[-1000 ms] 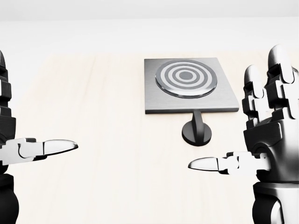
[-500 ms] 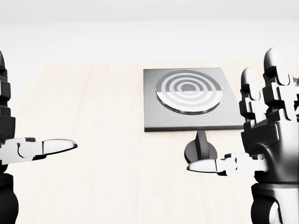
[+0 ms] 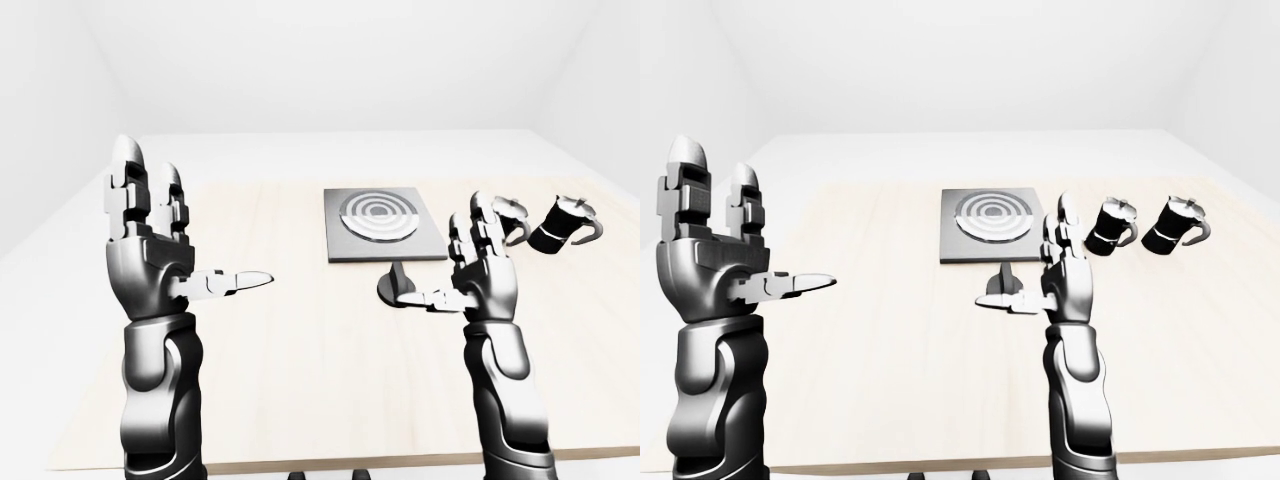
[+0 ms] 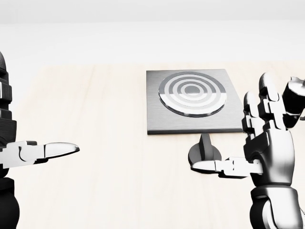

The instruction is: Turn off the stove.

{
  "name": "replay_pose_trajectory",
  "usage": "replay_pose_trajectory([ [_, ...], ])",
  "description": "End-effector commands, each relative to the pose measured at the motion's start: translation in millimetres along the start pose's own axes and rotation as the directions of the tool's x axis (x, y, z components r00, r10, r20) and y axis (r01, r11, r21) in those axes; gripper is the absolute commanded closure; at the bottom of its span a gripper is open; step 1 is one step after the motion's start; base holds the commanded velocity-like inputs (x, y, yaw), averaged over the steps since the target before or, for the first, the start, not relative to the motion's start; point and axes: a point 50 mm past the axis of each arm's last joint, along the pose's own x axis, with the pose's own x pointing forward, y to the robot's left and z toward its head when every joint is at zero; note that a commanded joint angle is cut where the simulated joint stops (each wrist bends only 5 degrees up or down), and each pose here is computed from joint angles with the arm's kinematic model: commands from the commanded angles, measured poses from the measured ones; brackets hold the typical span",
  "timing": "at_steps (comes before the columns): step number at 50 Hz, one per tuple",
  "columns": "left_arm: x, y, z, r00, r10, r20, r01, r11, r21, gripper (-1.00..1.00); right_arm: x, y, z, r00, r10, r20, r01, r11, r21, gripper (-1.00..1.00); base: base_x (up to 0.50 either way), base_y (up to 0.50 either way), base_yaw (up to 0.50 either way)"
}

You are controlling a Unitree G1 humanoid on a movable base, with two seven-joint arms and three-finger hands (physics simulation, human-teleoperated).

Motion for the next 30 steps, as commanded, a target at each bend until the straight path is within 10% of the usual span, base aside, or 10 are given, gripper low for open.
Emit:
replay_pose_trajectory([
  [1, -0.4, 2, -1, 1.000, 0.005, -0.004, -0.005, 1.000, 0.004, -1.00, -2, -3, -29, 0.992, -0.006, -0.124, 0.004, 1.000, -0.013, -1.00, 0.00, 0.00, 0.00],
  [30, -1.5, 1, -1, 1.000, 0.000, -0.007, 0.000, 1.000, 0.003, -1.00, 1, 0, -64, 0.973, 0.045, -0.228, -0.047, 0.999, -0.003, -1.00, 0.00, 0.00, 0.00],
])
